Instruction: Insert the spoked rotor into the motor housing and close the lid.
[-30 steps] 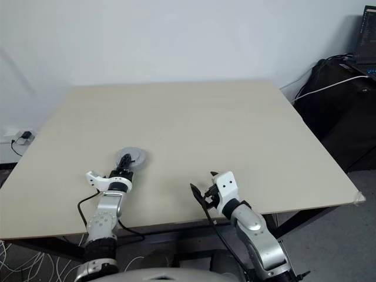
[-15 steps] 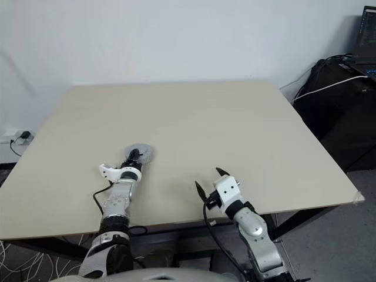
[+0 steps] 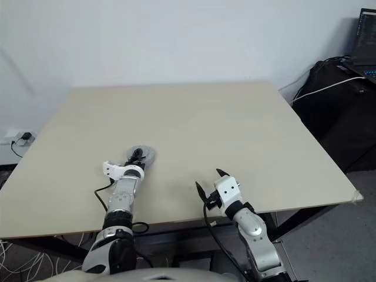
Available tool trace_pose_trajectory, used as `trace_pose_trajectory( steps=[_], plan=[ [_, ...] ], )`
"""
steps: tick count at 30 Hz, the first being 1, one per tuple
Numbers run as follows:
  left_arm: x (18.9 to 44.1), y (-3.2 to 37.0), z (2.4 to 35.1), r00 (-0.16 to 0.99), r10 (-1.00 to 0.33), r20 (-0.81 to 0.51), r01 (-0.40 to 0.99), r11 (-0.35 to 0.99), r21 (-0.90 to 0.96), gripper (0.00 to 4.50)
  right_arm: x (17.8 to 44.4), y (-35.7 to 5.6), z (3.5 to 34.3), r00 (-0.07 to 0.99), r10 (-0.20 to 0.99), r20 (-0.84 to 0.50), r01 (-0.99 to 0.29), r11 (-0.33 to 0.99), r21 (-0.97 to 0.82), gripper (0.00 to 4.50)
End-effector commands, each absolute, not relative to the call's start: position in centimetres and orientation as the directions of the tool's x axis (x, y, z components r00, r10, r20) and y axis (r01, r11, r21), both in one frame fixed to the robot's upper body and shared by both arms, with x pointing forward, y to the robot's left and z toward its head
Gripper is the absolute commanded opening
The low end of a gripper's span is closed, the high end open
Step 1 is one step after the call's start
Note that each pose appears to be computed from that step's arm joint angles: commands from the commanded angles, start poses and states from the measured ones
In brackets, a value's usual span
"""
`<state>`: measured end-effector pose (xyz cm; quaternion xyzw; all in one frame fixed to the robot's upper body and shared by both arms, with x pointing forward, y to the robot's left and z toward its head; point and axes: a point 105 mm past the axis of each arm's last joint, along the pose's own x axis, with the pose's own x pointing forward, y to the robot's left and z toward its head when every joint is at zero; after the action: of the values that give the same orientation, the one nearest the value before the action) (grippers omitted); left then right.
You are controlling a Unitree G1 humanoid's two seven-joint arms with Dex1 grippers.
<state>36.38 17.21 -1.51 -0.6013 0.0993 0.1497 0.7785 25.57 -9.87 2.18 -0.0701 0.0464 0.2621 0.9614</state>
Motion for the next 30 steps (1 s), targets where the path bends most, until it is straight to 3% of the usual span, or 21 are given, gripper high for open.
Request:
trace_pose_trajectory(
  steps=[1,9,15,18,21,26,30],
  plan=[
    [34.7,16.2,-2.8,0.908,0.108,-0.404,-0.418,0.235,-0.877,4.45,25.8,-9.5,3.9,0.861,0.503,-0.073,-0.508,0.852,-0.125,4.50],
    [29.5,14.8,-5.2,0.835,0.052,-0.548,-0.544,0.228,-0.807,4.45,25.8,-9.4,4.0,0.855,0.511,-0.086,-0.518,0.849,-0.106,4.50],
    [26.8,15.4,-4.4,0.827,0.037,-0.562,-0.552,0.245,-0.797,4.45,25.6,-9.5,3.9,0.854,0.512,-0.091,-0.519,0.850,-0.088,4.50],
    [26.1,16.0,-2.3,0.869,0.035,-0.493,-0.471,0.361,-0.805,4.45,25.6,-10.1,4.0,0.878,0.473,-0.075,-0.478,0.876,-0.067,4.50],
    [25.5,16.3,0.3,0.932,0.017,-0.361,-0.305,0.574,-0.760,4.45,25.7,-11.2,4.1,0.916,0.398,-0.050,-0.401,0.915,-0.057,4.50],
    [24.3,16.2,1.4,0.963,-0.018,-0.268,-0.136,0.827,-0.545,4.45,25.4,-12.5,3.8,0.953,0.300,-0.037,-0.302,0.951,-0.069,4.50],
    [23.8,16.1,2.0,0.985,-0.007,-0.174,-0.056,0.932,-0.357,4.45,25.0,-14.3,3.9,0.986,0.163,-0.013,-0.164,0.982,-0.094,4.50]
  ],
)
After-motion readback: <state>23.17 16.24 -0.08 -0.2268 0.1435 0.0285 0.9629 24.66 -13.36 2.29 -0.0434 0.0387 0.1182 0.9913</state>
